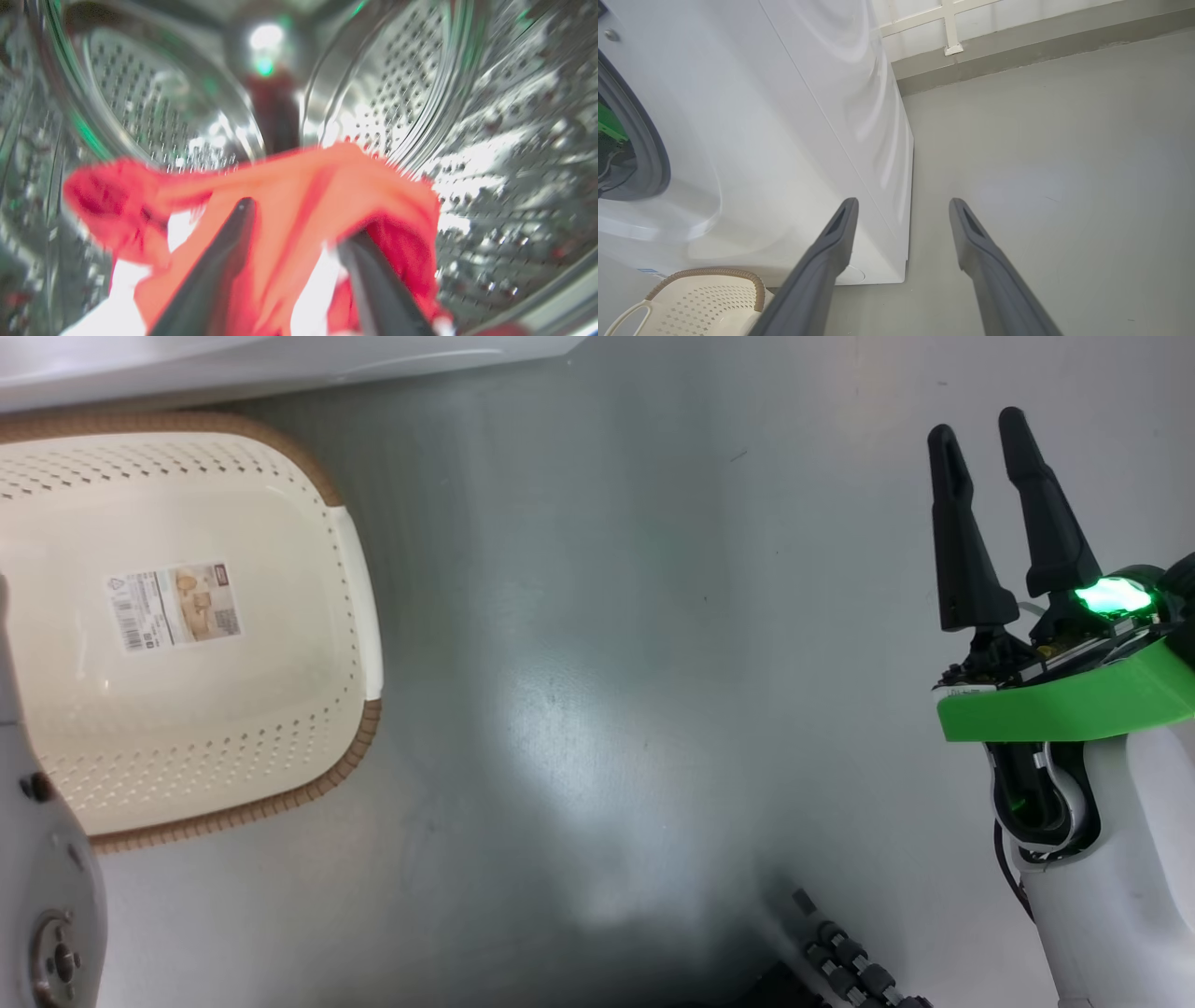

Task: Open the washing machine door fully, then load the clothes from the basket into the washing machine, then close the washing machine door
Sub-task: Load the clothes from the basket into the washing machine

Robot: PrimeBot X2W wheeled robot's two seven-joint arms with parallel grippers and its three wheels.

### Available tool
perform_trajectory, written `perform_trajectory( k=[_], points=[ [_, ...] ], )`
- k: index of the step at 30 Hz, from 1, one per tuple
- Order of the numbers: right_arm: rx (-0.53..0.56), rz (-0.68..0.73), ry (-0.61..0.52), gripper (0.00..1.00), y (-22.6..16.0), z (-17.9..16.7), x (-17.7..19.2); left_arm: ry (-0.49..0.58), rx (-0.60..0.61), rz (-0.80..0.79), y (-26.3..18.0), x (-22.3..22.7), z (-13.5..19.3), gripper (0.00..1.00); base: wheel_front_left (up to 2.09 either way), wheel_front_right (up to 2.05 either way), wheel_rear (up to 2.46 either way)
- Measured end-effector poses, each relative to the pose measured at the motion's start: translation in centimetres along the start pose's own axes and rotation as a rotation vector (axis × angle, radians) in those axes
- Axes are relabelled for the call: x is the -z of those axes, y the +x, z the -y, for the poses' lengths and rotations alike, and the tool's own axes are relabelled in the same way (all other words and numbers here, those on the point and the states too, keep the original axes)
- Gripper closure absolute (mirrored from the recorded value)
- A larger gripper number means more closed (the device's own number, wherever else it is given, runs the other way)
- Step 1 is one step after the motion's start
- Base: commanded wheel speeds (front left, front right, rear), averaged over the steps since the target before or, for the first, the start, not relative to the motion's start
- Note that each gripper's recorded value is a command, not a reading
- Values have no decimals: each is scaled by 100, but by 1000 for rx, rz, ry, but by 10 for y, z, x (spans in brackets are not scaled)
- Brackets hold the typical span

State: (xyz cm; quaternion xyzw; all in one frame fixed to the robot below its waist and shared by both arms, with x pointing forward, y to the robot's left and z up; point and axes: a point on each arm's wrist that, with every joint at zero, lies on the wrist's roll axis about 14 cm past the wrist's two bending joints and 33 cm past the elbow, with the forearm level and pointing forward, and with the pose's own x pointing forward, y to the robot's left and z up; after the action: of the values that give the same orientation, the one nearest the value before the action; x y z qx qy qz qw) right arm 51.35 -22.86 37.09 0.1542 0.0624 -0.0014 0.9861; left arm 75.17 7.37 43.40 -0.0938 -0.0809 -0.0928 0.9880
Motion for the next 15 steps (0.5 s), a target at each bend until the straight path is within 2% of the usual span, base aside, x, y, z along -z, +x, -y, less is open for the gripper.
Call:
perform_trajectory(
  k=[4,15],
  points=[
    [-20,5,11,0,2,-8,-1,-8,-19,-116,-8,27,-7,0,0,0,0],
    [-52,50,20,0,4,-21,-21,-10,1,-87,-4,-7,-7,0,0,0,0]
  ],
)
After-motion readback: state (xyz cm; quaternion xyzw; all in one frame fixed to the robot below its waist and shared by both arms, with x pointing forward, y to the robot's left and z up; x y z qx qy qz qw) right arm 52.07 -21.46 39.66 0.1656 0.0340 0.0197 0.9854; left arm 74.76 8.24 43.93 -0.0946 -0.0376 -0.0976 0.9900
